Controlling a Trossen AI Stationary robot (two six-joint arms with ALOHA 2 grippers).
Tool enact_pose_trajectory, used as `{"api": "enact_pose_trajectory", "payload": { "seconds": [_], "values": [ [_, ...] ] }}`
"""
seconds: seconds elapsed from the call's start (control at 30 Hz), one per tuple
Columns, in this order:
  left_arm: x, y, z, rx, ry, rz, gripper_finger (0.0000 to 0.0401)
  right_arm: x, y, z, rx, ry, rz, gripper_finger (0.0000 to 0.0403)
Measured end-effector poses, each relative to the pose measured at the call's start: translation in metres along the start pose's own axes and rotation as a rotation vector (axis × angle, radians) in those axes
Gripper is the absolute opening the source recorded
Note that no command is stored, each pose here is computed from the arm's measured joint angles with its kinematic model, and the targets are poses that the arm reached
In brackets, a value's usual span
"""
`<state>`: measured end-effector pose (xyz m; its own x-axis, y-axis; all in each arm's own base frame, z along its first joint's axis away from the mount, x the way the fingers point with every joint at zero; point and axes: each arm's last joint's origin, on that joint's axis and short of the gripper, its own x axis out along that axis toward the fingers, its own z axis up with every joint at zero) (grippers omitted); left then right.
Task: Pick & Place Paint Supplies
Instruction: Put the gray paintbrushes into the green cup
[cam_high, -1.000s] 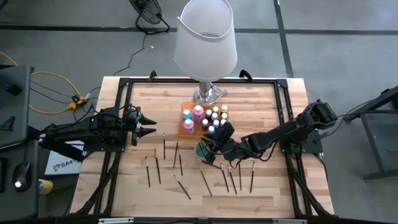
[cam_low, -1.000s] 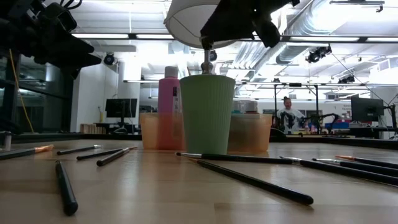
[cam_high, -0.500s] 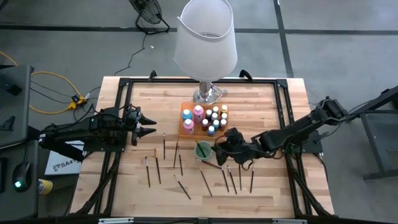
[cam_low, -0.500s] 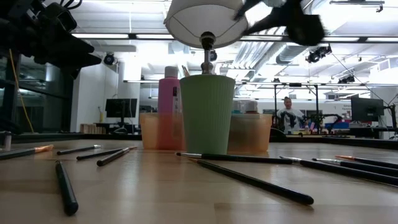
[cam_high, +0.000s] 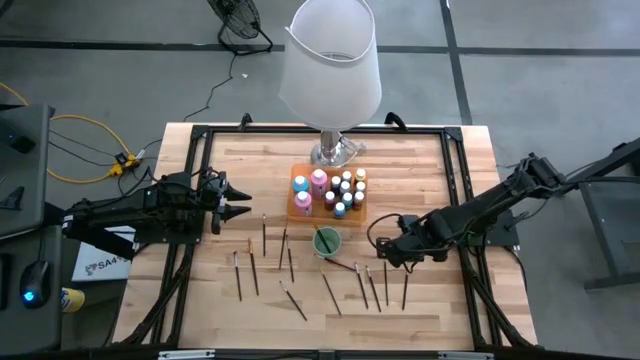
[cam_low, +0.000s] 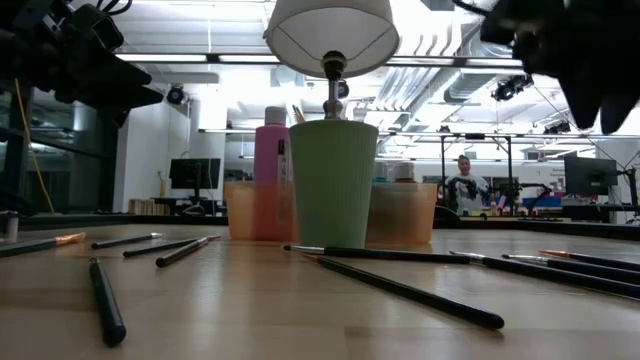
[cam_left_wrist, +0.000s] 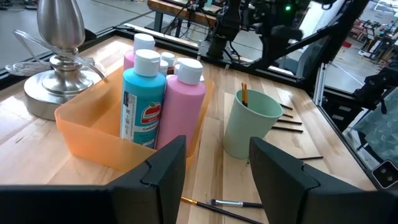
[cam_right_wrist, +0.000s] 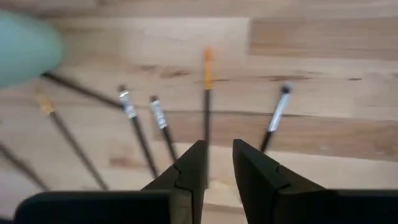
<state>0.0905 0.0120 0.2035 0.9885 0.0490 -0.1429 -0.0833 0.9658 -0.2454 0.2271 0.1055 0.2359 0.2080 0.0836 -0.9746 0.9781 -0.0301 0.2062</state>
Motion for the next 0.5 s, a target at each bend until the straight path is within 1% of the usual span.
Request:
{"api": "enact_pose_trajectory", "payload": {
  "seconds": [0.1,0.2,0.33,0.5],
  "values": [
    [0.000,0.000,0.000,0.000,0.000,0.000,0.0172,0.009,-0.007,0.002,0.024,0.006,-0.040,0.0088],
    [0.000,0.000,0.000,0.000,0.000,0.000,0.0172,0.022,-0.016,0.005,0.062,0.026,-0.090,0.0110],
    [0.000,0.000,0.000,0.000,0.000,0.000,0.0172,0.040,-0.026,0.009,0.080,0.031,-0.112,0.0140],
    [0.000,0.000,0.000,0.000,0.000,0.000,0.0172,0.057,-0.038,0.015,0.086,0.037,-0.136,0.0151]
  ]
}}
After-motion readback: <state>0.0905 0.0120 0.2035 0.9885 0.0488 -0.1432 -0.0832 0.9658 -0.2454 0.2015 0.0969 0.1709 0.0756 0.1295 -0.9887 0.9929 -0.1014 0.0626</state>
